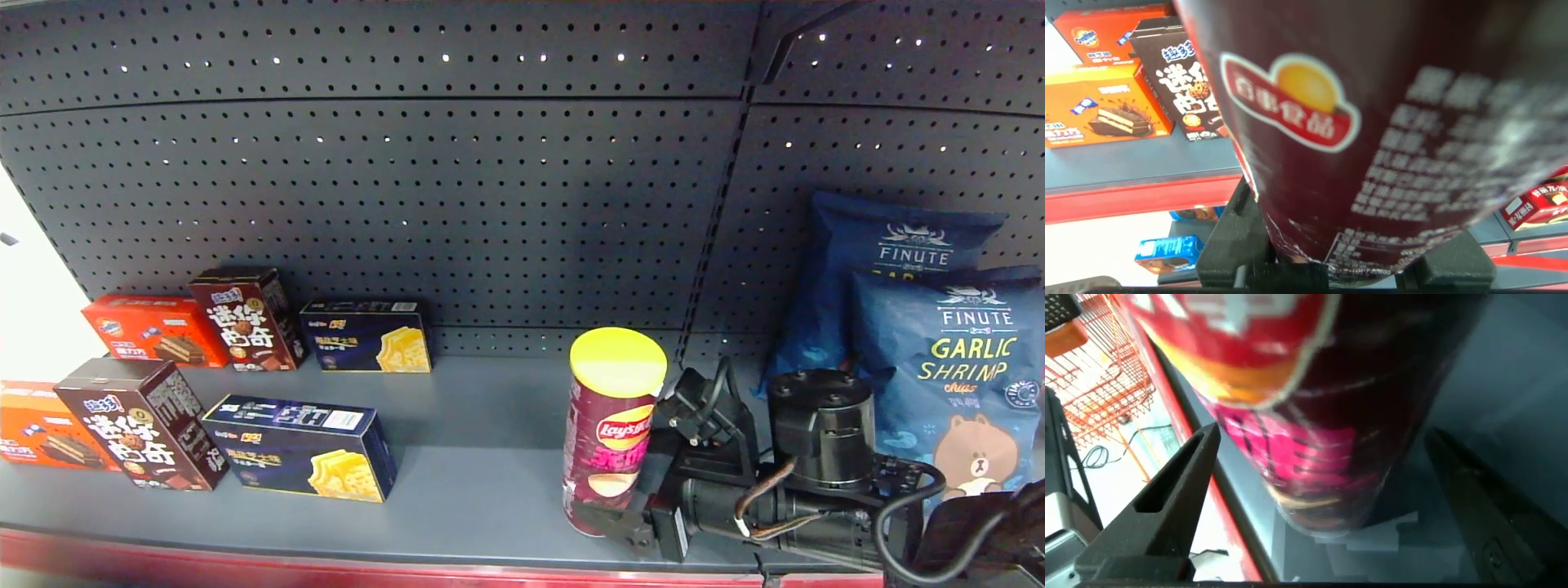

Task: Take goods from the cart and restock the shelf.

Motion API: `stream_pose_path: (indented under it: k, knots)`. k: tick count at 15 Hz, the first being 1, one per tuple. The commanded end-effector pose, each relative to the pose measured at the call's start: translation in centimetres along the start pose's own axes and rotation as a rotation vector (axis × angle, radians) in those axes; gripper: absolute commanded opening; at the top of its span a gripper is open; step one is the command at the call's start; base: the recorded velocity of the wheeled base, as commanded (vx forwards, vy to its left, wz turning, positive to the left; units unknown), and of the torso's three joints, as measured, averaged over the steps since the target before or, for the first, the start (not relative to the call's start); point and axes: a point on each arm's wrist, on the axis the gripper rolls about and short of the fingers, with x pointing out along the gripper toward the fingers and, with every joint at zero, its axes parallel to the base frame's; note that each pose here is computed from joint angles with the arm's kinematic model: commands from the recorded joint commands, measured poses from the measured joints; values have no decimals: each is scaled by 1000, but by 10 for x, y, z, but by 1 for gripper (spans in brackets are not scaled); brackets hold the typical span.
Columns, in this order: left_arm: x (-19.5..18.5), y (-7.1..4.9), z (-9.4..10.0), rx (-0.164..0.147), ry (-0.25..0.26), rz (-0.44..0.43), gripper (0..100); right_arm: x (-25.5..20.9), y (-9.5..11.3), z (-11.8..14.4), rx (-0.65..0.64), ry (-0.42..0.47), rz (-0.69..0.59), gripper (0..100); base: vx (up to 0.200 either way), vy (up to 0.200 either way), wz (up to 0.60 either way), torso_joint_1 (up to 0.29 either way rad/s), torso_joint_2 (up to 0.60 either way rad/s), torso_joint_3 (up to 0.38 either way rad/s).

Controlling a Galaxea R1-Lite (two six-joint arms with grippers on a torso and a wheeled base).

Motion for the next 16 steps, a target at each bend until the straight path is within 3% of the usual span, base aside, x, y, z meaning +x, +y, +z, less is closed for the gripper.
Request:
stream_pose_path:
  k: [1, 8, 10, 13, 16]
  knots:
    - [-1, 0, 1, 0, -5, 2, 0, -10, 3, 1, -4, -10, 1, 100, 0, 0, 0, 0, 0, 0]
    - [-5, 0, -1, 1, -28, 1, 0, -75, 24, -6, -17, -49, 6, 100, 0, 0, 0, 0, 0, 0]
    - [-6, 0, 2, 2, -40, 0, 0, -94, 15, -17, 13, -28, -76, 100, 0, 0, 0, 0, 0, 0]
    - [-7, 0, 6, 3, -54, 2, 0, -91, -13, -13, 58, -5, -225, 100, 0, 0, 0, 0, 0, 0]
    - [-8, 0, 7, 3, -60, 4, 0, -73, -26, -6, 61, 1, -265, 100, 0, 0, 0, 0, 0, 0]
